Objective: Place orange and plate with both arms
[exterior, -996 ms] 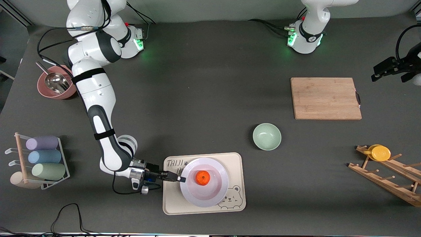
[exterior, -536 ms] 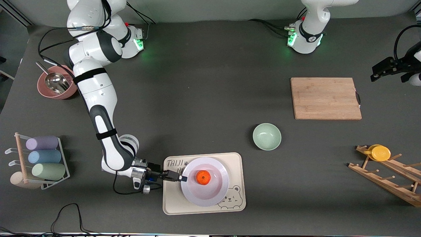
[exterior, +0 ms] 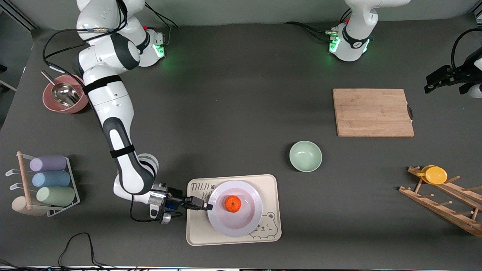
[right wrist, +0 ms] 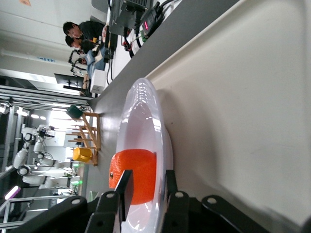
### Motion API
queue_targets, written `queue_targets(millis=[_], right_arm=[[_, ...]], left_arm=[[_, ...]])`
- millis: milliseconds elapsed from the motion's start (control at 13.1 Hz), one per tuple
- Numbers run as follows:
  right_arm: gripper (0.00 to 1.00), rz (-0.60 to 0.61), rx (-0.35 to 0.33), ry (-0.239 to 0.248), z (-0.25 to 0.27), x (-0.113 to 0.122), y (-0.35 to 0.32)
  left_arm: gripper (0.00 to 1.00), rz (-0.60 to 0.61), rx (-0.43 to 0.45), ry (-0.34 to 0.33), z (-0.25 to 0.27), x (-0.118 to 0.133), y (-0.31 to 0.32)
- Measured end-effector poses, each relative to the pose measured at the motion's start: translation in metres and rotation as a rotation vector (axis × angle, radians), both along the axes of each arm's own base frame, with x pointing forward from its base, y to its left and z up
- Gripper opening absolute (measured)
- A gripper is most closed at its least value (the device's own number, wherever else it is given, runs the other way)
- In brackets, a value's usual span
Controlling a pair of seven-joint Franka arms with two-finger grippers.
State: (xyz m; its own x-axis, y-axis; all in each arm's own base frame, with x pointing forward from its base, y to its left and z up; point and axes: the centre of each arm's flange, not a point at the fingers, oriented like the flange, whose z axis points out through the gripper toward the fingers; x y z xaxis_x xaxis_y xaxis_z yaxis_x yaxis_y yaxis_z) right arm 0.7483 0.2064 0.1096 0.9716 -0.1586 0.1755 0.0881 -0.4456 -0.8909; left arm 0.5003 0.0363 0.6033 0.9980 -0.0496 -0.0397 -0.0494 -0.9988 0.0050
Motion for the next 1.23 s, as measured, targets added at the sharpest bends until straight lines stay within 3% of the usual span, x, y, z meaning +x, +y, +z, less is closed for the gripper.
queue_targets(millis=[306, 766, 1072, 1226], right_arm=[[0.33, 0.012, -0.081, -0.007, 0.001, 0.005, -0.023], [0.35, 0.021, -0.279, 0.087, 0.061, 0.014, -0.047], [0.41, 0.104, -0.429, 0.119, 0.122, -0.004, -0.086], [0.46, 0.161, -0.518, 0.176, 0.168, -0.017, -0.111]], left_arm=[[1.0, 0.0, 0.0, 0.0, 0.0, 0.0, 0.0], [1.0, 0.0, 0.0, 0.0, 0.0, 0.0, 0.0], [1.0, 0.0, 0.0, 0.0, 0.0, 0.0, 0.0], [1.0, 0.0, 0.0, 0.001, 0.0, 0.0, 0.0]])
